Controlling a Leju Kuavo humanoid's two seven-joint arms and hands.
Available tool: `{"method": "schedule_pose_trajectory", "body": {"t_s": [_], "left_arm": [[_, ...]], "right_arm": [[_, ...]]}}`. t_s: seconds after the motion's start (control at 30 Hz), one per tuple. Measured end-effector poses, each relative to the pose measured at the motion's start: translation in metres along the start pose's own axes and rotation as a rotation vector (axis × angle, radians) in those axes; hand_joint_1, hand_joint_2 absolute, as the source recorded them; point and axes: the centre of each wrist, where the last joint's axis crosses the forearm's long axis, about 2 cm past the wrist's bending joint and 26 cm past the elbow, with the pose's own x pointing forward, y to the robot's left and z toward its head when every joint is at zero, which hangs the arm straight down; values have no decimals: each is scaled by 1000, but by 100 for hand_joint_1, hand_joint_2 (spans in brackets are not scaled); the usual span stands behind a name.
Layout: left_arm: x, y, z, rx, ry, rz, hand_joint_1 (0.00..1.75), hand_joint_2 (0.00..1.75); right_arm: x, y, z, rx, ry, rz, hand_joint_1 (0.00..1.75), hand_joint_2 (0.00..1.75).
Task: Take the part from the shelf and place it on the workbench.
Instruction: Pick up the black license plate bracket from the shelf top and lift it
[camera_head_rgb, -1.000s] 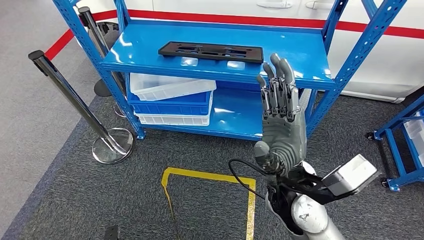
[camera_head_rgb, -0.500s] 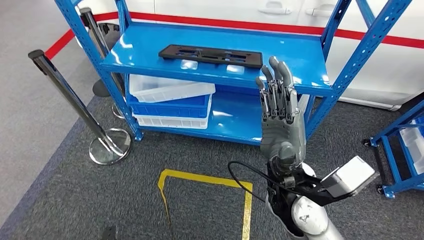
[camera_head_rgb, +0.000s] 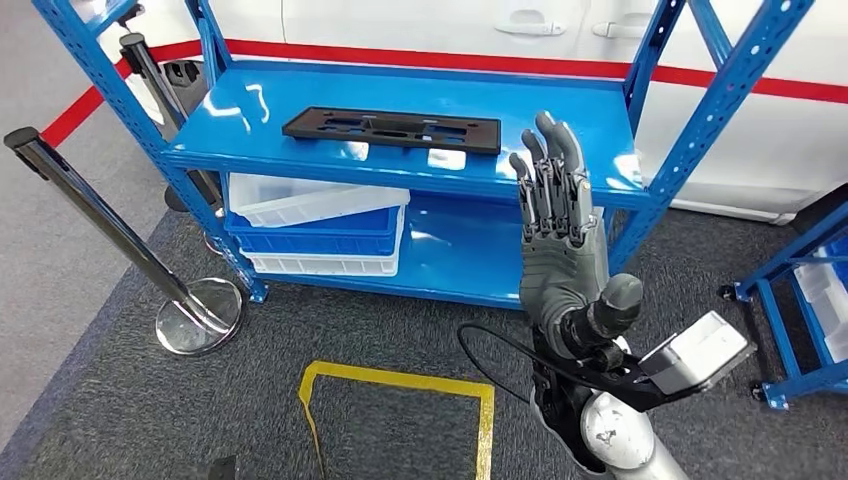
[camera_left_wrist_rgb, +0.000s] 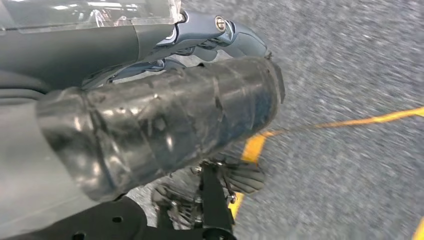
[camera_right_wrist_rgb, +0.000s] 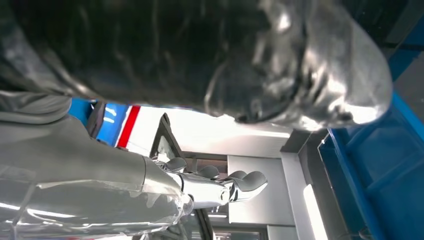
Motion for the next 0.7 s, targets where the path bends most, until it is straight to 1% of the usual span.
{"method": "schedule_pose_trajectory", "body": {"t_s": [0.23, 0.37, 0.53, 0.67, 0.7], "left_arm": [[0, 1, 0, 1, -1, -2, 0, 0], [-2, 0, 0, -3, 4, -7, 0, 0], [-7, 0, 2, -7, 14, -14, 0, 0], [-1, -1, 1, -13, 0, -17, 0, 0], [1, -2, 0, -16, -4, -19, 0, 0]], "right_arm": [[1, 0, -2, 8, -4, 2, 0, 0], [-1, 0, 0, 10, 12, 5, 0, 175], [-4, -1, 5, 13, 29, 15, 0, 175], [-1, -1, 2, 28, 3, 47, 0, 175], [0, -1, 1, 27, -7, 62, 0, 131]]}}
